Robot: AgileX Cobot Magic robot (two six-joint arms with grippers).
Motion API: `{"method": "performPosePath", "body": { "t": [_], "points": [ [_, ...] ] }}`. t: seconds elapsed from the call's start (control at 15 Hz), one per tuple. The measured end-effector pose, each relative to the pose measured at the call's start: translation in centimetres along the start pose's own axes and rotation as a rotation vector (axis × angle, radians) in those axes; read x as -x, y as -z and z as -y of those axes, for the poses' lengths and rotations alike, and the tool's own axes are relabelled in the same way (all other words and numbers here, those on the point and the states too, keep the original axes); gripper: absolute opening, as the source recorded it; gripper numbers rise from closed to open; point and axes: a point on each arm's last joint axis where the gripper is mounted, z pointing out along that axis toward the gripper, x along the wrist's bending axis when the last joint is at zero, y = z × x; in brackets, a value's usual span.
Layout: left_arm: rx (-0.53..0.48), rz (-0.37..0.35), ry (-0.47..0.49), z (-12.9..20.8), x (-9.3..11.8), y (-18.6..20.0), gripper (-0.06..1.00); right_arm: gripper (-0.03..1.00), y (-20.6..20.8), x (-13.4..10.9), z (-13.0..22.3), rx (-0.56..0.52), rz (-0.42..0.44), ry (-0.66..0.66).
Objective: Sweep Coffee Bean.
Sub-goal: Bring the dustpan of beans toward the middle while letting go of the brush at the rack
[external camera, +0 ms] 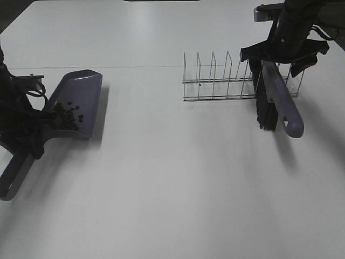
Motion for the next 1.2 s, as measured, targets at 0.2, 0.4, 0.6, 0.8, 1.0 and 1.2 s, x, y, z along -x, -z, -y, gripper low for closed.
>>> {"method": "performPosePath", "body": {
  "t": [0.2, 0.4, 0.6, 0.8, 1.0, 1.2],
  "points": [
    [0.0, 0.002, 0.001, 0.0, 0.0, 0.0, 0.33, 0.75, 2.7, 0.4, -0.6, 0.056, -0.006, -0.005],
    [0.002, 0.035, 0.021, 0.0, 0.4, 0.0, 0.33, 0.75, 6.9, 1.1, -0.5, 0.121, -0.022, -0.011],
    [0.017, 0.067, 0.033, -0.3, 1.2, -0.4, 0.33, 0.75, 10.1, 1.9, 2.6, 0.165, -0.041, -0.003],
    [-0.01, 0.064, -0.012, -1.3, 3.2, -2.3, 0.33, 0.75, 12.9, 3.0, 7.8, 0.211, -0.06, 0.024],
    [0.006, 0.074, 0.018, -2.3, 4.4, -3.7, 0.33, 0.75, 15.4, 4.0, 11.6, 0.24, -0.066, 0.021],
    [0.036, 0.107, 0.052, -2.7, 4.8, -3.8, 0.33, 0.75, 18.3, 4.9, 14.8, 0.298, -0.082, 0.003]
  ]
}}
